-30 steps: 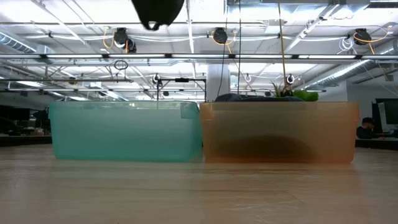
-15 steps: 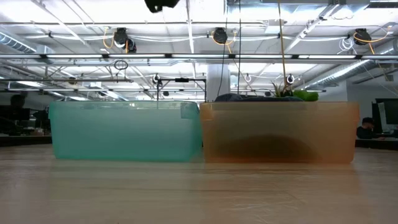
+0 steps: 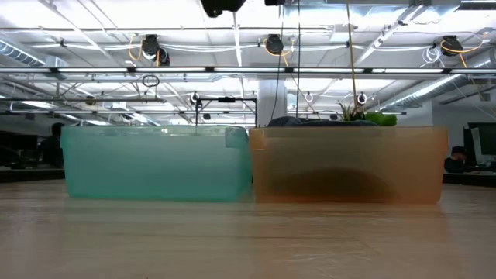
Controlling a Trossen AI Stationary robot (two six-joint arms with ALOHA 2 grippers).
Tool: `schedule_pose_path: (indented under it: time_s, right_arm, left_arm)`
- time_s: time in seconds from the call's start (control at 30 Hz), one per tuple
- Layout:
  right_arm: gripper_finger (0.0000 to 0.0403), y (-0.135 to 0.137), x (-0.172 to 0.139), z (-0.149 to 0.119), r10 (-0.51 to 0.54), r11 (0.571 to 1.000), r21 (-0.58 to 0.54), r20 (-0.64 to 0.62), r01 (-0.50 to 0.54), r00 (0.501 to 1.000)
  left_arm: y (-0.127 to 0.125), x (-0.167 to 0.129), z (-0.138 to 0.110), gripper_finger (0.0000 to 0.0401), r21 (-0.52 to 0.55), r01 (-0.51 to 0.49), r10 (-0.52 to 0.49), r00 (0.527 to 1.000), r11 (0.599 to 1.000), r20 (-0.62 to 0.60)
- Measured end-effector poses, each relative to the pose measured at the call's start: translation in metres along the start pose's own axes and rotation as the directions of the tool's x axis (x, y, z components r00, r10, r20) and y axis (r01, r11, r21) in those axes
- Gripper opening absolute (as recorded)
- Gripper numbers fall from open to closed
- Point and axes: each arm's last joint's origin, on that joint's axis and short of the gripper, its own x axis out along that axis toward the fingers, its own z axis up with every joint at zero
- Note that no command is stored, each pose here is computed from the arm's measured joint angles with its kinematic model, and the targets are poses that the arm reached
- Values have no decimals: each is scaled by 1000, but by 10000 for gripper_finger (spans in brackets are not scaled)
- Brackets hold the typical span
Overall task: Pick & Place hat
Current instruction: Put the bottom gray cap into the blue bin
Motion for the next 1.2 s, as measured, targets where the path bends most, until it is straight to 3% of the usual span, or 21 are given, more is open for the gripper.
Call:
schedule_pose_path:
  time_s: [0.27,0.4,0.7,0.9,1.1,1.2]
  right_arm:
    - [294,1,0,1,14,1000,-6,7,-14,1000]
    - [285,7,-1,1,78,997,-24,-3,-78,997]
    - [234,15,-3,4,160,987,-17,16,-160,987]
    - [161,17,-4,5,199,980,-19,-14,-199,980]
    - [24,23,-8,7,229,972,-45,-36,-231,973]
    - [8,26,-10,9,238,968,-80,-30,-239,971]
  left_arm:
    - [-11,18,-6,8,-33,42,-43,999,999,-25]
    - [-15,20,-8,8,-48,49,-51,998,998,-40]
    - [-28,35,-14,8,-63,6,-10,998,998,-57]
    - [-36,49,-19,8,-55,-33,29,998,998,-60]
    - [-33,46,-15,15,-70,-72,70,997,995,-34]
    - [-30,39,-12,30,-86,-48,47,999,995,-16]
